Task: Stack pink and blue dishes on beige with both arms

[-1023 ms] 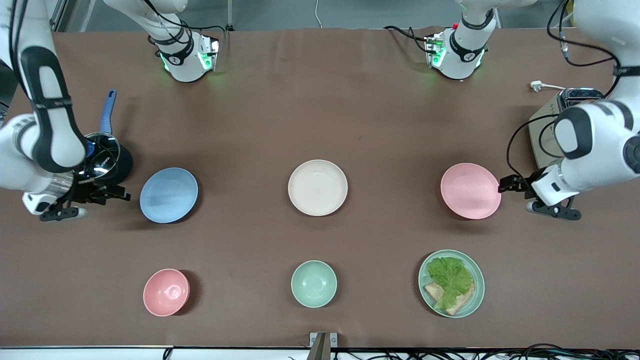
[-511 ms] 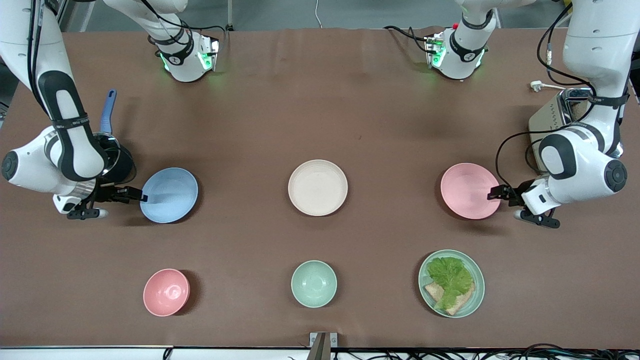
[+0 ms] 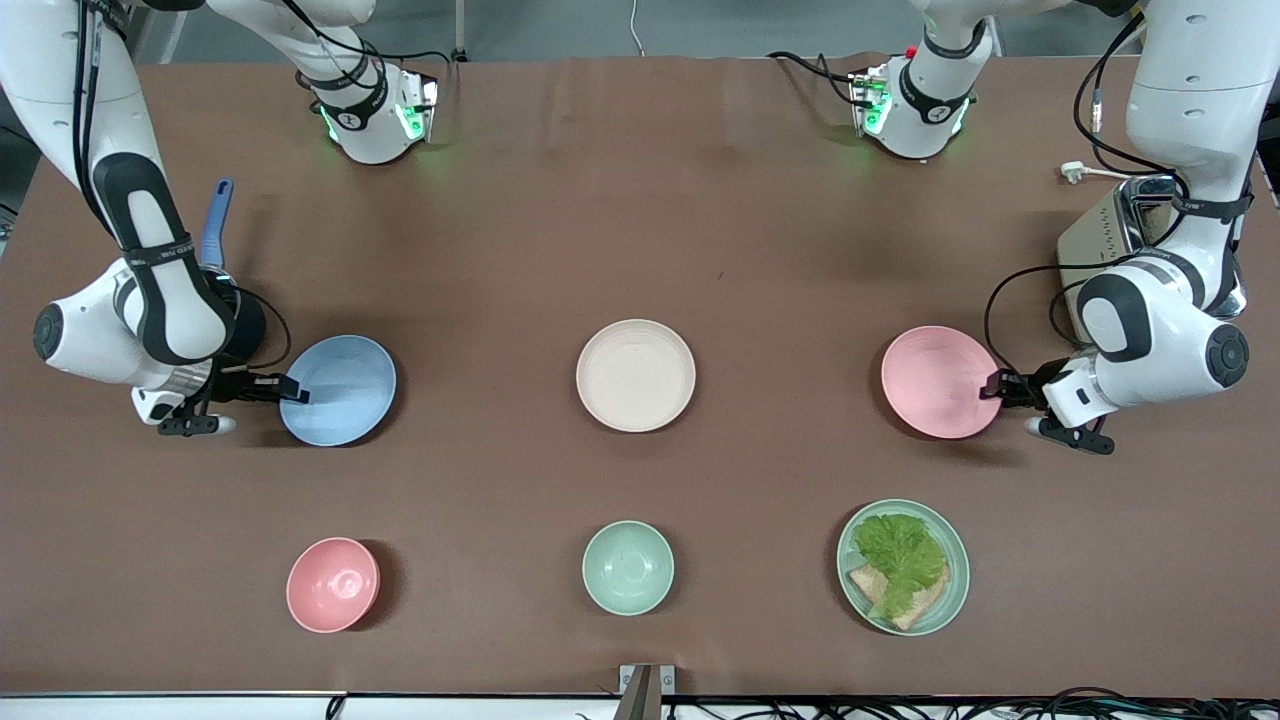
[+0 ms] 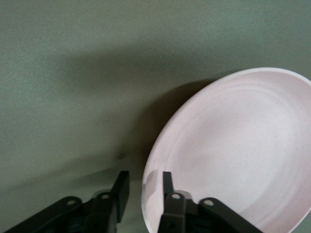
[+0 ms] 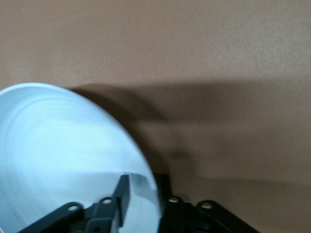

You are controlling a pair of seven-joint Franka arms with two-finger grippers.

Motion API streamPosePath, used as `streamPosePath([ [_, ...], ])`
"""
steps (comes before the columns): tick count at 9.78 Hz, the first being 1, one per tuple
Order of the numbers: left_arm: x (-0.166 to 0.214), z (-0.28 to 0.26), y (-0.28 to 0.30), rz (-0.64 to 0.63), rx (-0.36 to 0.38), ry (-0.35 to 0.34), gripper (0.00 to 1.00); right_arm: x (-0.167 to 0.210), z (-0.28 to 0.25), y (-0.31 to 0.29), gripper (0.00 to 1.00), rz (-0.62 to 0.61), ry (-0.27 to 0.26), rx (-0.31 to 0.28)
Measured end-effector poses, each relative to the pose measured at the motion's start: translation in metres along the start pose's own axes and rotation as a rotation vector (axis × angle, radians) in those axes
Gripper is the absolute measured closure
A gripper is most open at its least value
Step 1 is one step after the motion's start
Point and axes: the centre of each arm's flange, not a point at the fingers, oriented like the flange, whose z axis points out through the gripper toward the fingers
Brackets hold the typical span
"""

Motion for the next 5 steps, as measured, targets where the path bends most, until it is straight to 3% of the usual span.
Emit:
streamPosePath([
  [1,-0.001,-0.001,-0.001,0.001,-0.002,0.003,0.84,0.000,0.000,0.001,0.85,0.009,0.005,0.009],
  [2,0.000,-0.005,0.001,0.007,-0.007,0.005,0.94,0.000,-0.004,0.000,0.88,0.012,0.010,0.019],
  [5,0.011,-0.048,0.048,0.029,-0.058,0.016,0.96,0.009,-0.026,-0.008,0.91,0.032,-0.018,0.071],
])
